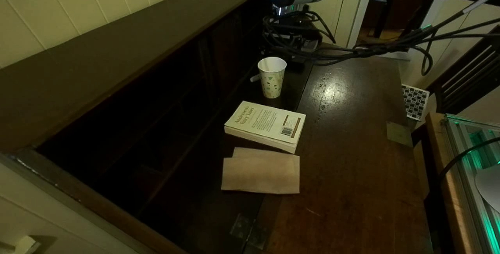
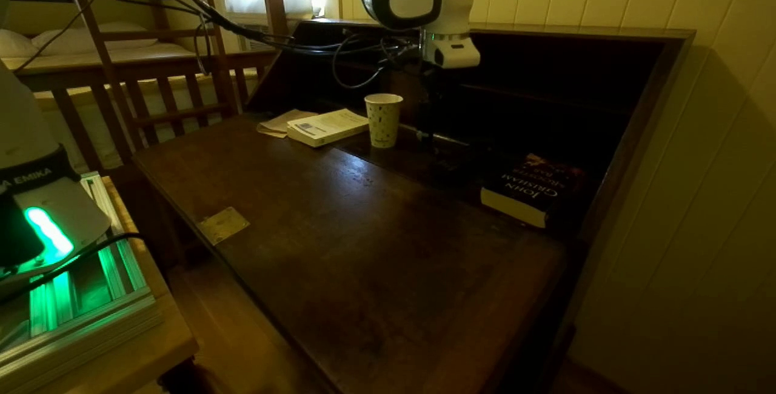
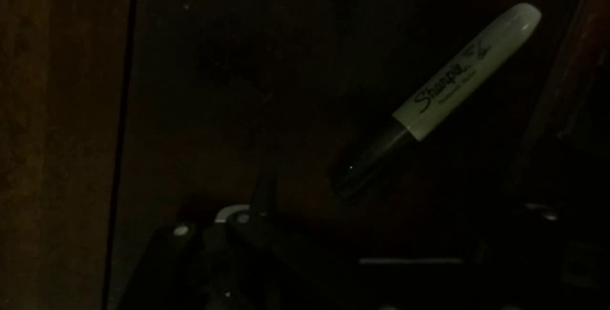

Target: Put the marker inside the coffee cup.

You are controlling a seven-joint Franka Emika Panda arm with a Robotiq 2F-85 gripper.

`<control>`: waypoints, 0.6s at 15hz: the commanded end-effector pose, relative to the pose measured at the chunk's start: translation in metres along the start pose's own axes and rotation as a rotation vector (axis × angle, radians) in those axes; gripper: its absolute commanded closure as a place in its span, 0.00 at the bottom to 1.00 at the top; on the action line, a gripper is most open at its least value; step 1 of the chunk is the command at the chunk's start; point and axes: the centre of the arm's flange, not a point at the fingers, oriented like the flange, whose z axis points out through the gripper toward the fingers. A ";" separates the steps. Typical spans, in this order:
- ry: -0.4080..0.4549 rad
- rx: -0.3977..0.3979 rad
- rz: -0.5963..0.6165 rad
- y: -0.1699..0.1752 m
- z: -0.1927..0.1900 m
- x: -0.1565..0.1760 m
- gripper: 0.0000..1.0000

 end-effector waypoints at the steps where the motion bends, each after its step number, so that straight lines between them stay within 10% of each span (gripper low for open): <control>1: -0.001 0.030 -0.029 -0.010 0.018 0.006 0.00; 5: -0.023 -0.015 -0.060 -0.010 0.031 0.007 0.01; 9: -0.019 -0.043 -0.092 -0.013 0.039 0.014 0.35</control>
